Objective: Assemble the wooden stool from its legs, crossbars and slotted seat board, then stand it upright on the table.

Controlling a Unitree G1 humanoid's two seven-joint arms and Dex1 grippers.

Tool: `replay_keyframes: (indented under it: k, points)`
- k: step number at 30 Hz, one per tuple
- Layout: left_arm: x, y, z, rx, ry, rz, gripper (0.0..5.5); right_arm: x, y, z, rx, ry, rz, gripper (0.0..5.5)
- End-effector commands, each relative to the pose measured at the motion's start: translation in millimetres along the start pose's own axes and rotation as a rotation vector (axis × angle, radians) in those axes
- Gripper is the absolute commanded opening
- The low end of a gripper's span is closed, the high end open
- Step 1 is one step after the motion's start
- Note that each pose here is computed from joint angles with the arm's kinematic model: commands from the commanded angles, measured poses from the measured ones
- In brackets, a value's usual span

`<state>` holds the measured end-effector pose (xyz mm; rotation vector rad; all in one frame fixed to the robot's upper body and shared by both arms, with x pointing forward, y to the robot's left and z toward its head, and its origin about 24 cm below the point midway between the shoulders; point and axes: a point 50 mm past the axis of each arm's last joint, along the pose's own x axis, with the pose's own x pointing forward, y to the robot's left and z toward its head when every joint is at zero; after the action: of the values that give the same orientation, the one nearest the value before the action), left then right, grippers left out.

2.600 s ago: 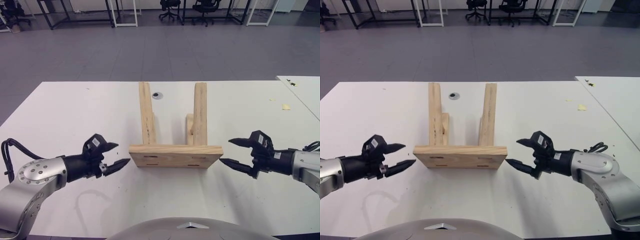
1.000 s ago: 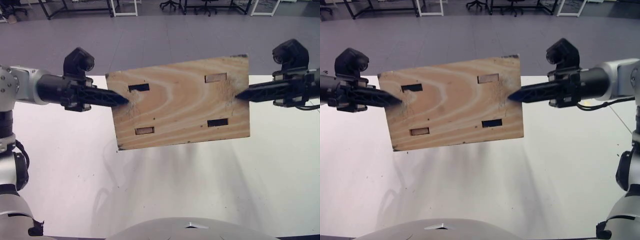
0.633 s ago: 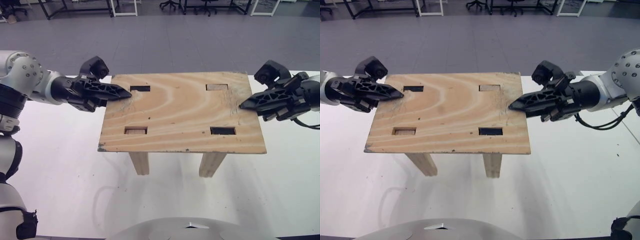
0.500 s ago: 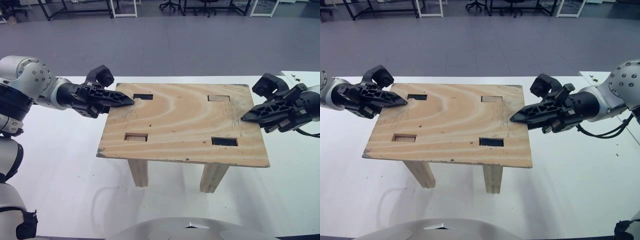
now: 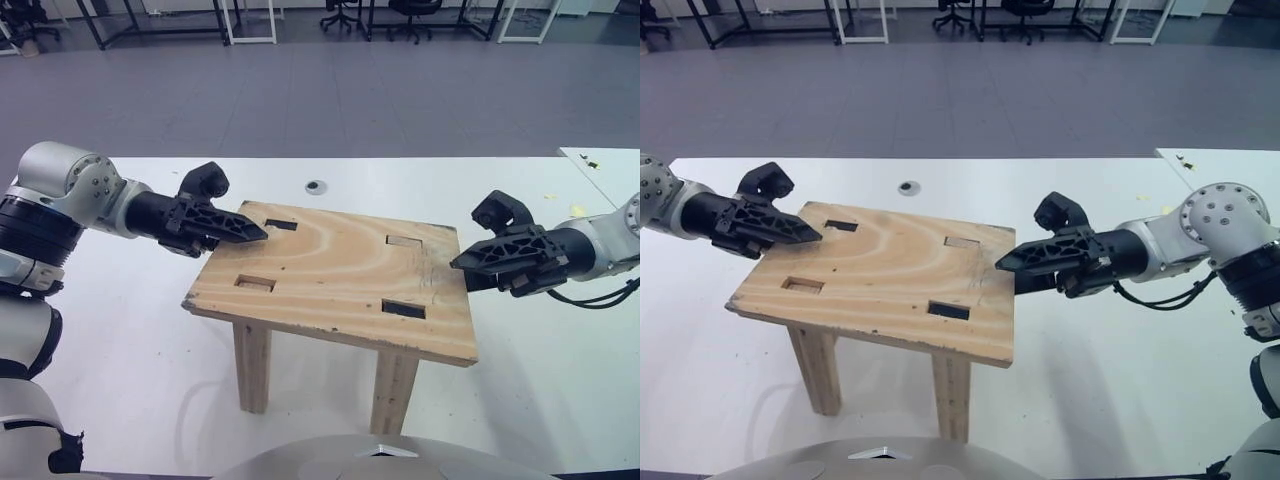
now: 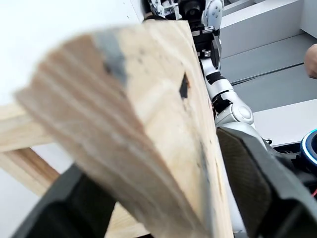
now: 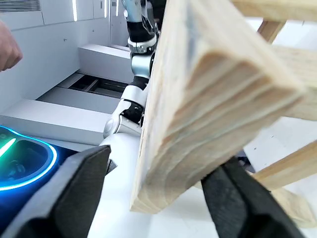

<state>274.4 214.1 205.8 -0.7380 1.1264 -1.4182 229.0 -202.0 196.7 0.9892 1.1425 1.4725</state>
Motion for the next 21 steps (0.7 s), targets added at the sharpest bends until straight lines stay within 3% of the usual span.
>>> replay_keyframes:
  k: [1,5,8,10,14,21]
  points:
    - [-21.8,-13.6,10.1,0.095,-0.097,0.078,3.91,-17.1,-1.8,-10.6,-0.026,-0.089,-0.136,4.05]
    - [-64.5,-33.3,4.6,0.289,-0.302,0.19,4.65,-56.1,4.1,-8.5,-0.236,-0.317,-0.376,4.88]
    - [-91.3,-21.3,-10.5,0.588,-0.54,0.567,4.81,-96.4,12.3,-3.3,-0.549,-0.649,-0.604,5.05]
    - [-89.3,-1.3,-22.7,0.738,-0.657,0.851,4.81,-110.0,-10.3,-11.6,-0.714,-0.85,-0.891,5.05]
    - [-67.7,19.7,-30.2,0.885,-0.881,1.174,4.81,-88.4,-56.3,-18.7,-0.889,-1.092,-1.239,5.05]
    - [-74.6,47.0,-15.1,0.956,-0.957,1.355,4.81,-74.1,-82.7,-1.2,-1.011,-1.251,-1.442,5.05]
